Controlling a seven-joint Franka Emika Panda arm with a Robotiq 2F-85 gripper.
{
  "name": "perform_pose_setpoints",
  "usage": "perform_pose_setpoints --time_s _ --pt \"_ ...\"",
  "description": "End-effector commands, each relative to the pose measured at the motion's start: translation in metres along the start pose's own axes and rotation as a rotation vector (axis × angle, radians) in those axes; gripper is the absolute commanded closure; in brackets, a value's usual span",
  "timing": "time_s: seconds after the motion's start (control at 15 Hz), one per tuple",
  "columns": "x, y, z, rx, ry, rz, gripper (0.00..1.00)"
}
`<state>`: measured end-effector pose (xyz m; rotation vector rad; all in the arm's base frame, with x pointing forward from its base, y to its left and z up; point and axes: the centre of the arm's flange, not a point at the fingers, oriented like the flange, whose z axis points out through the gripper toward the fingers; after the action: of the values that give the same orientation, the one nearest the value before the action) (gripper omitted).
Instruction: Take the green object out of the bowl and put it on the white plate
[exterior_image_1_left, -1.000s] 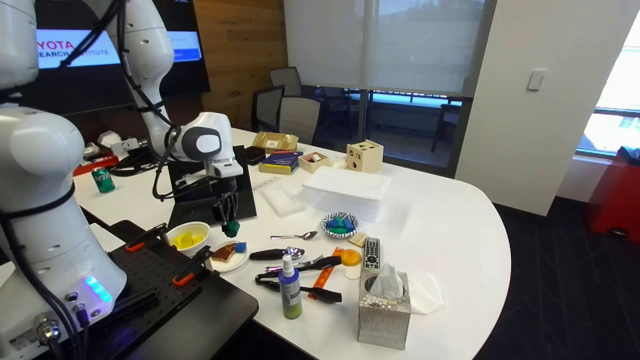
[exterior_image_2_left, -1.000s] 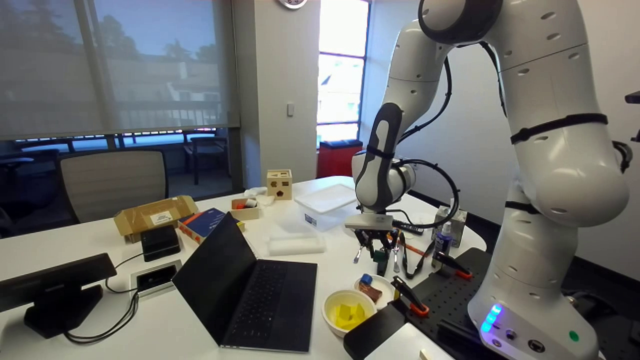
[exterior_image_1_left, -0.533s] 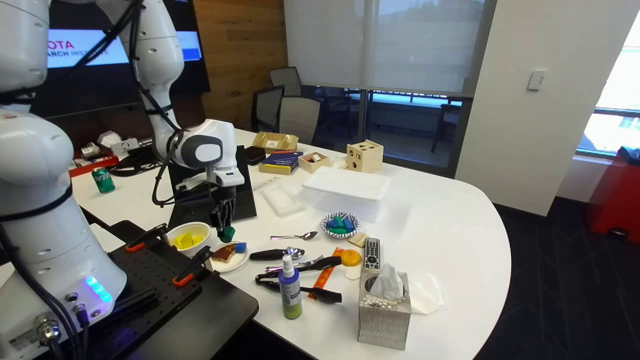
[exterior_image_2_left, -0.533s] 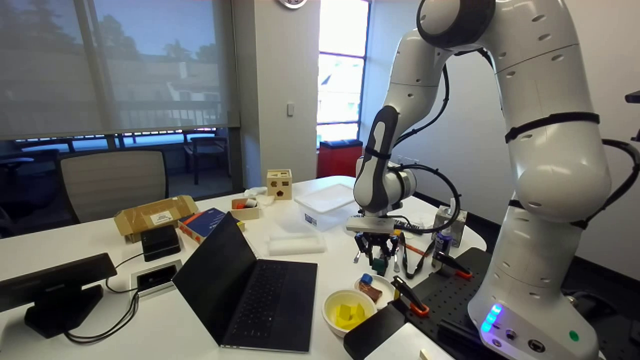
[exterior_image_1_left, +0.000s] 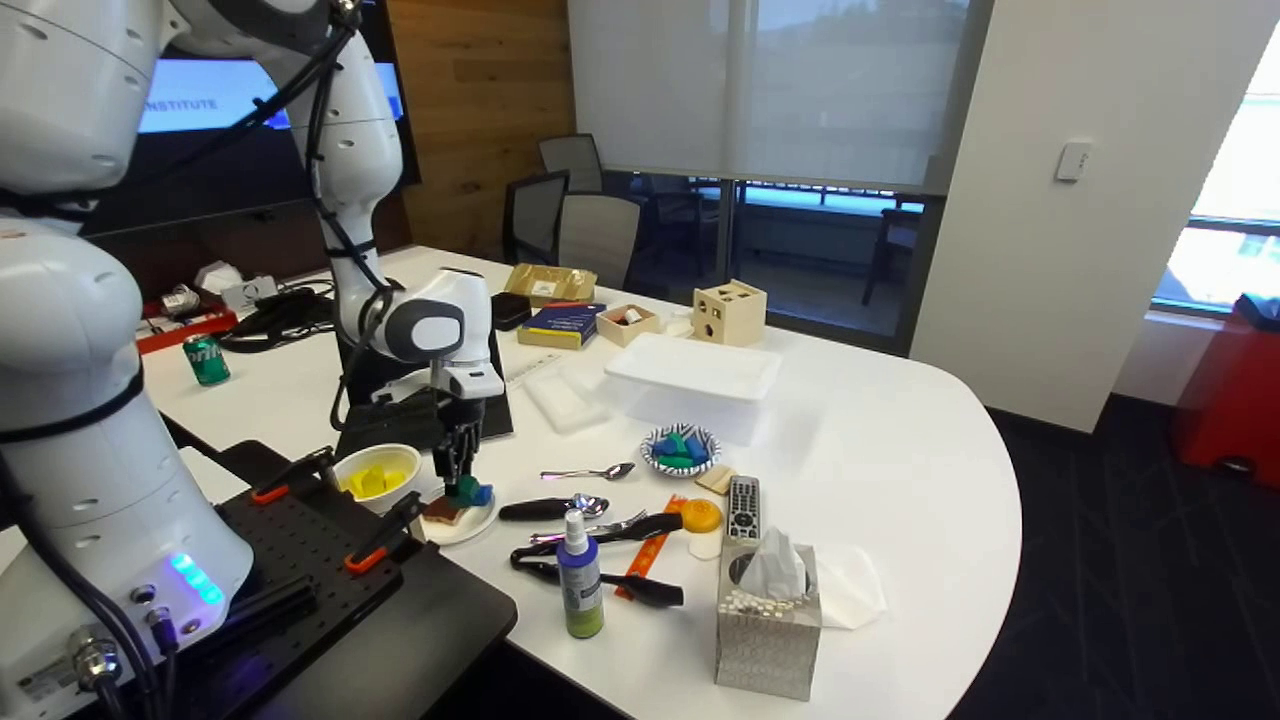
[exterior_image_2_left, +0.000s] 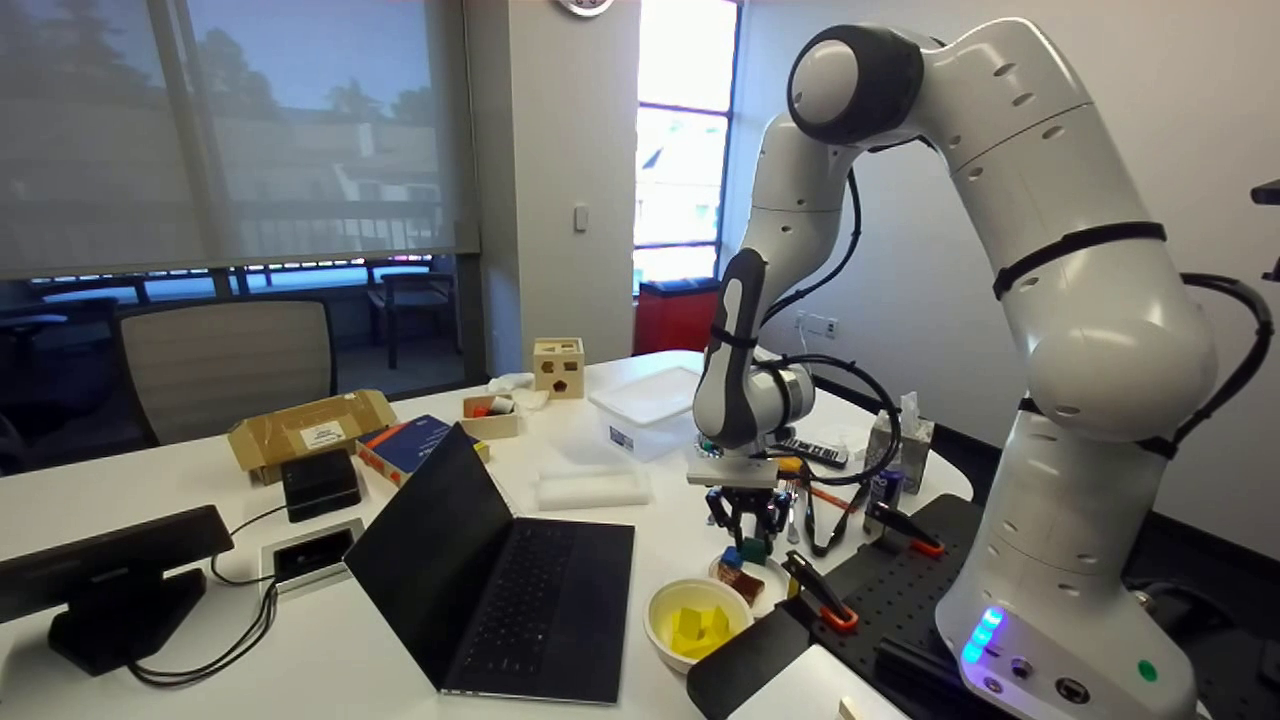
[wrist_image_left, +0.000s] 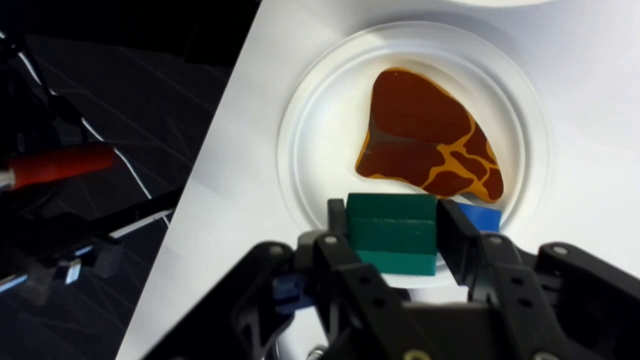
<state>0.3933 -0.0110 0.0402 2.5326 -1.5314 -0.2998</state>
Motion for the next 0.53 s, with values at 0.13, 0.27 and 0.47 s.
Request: perform_pose_setpoints --time_s 0.13,0.27,0.47 --pt "0.007 -0.008 0.015 -0.015 -0.02 0.016 0.27" --pt "0.002 -0.003 0.016 -0.017 -0.027 0.03 0.19" --pt "-0.007 0.004 0.005 -0.019 -0.012 0.048 0.01"
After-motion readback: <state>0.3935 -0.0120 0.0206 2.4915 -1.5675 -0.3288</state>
